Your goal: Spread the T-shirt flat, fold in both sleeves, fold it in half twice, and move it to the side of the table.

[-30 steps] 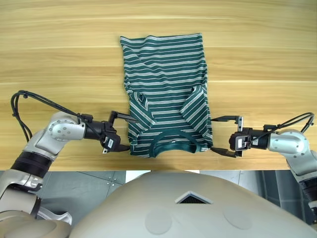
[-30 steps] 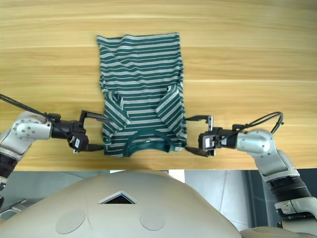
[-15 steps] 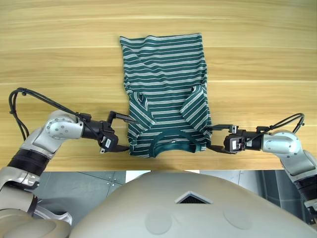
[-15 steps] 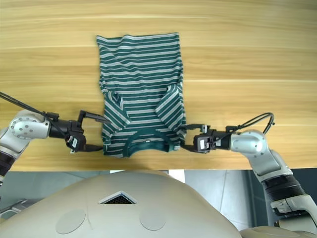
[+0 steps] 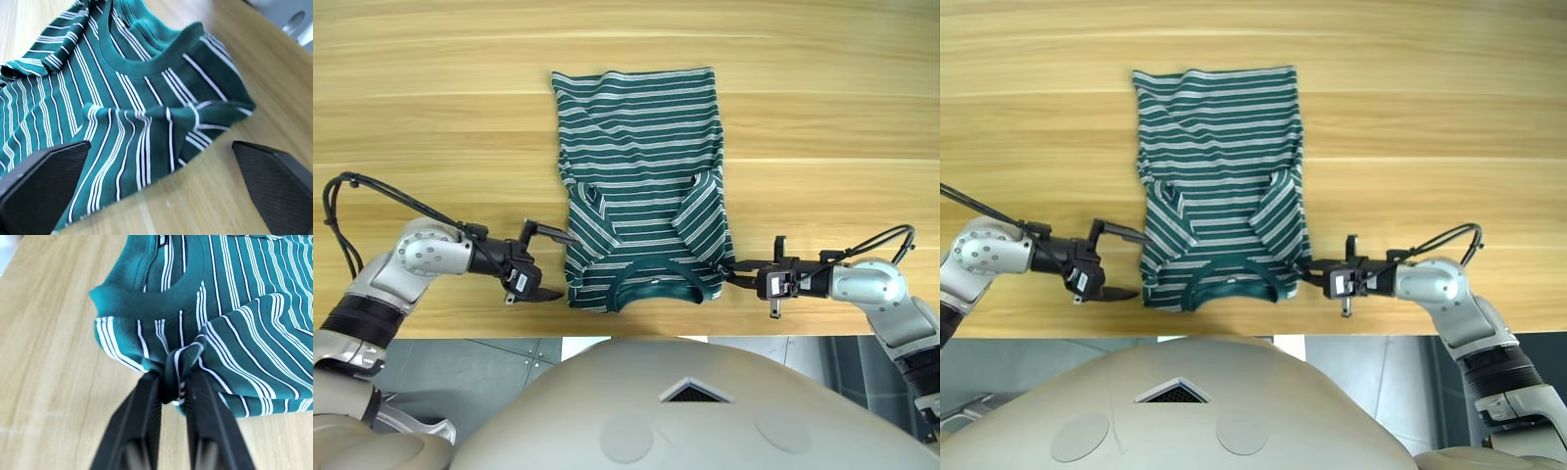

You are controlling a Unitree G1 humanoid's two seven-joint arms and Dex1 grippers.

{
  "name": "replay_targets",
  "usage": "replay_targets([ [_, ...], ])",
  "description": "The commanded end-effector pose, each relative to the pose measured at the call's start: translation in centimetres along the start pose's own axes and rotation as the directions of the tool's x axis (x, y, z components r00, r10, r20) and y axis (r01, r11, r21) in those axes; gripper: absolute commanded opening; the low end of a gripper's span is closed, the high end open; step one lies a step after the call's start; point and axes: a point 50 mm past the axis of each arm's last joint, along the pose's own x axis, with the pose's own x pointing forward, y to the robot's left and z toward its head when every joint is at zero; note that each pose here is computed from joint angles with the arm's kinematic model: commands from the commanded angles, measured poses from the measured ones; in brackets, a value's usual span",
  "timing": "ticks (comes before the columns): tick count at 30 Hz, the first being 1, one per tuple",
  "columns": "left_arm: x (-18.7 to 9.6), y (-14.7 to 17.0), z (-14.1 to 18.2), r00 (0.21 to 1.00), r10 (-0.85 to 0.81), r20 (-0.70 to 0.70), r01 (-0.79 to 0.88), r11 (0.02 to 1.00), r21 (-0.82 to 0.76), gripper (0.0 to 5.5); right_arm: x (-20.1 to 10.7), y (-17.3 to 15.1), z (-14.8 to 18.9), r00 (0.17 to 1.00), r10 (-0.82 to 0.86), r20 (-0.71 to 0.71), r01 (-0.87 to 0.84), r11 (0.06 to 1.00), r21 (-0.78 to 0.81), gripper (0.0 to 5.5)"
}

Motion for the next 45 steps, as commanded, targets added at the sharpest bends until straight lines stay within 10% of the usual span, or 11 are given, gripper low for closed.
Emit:
replay_targets([
  [1, 2.0, -2.1, -0.4, 0.992, -0.127, 0.015, 0.128, 0.99, -0.064, 5.4, -0.1, -0.1, 0.1, 1.0, 0.001, -0.005, -0.001, 1.0, -0.009, 0.1],
  [6, 2.5, -1.5, -0.1, 0.991, -0.123, 0.051, 0.125, 0.99, -0.057, 5.4, 0.1, -0.2, 0.3, 1.0, 0.001, 0.001, -0.001, 1.0, -0.013, 0.09],
  [38, 1.1, -0.4, -0.6, 0.992, -0.114, 0.05, 0.116, 0.992, -0.042, 0.15, 0.2, -0.7, 0.7, 0.999, -0.016, 0.028, 0.017, 1.0, -0.021, 0.09],
  [45, 1.0, -0.1, -0.1, 0.99, -0.113, 0.079, 0.115, 0.993, -0.024, 0.03, 0.2, -0.7, 0.9, 0.999, -0.005, 0.043, 0.006, 1.0, -0.026, 0.09],
])
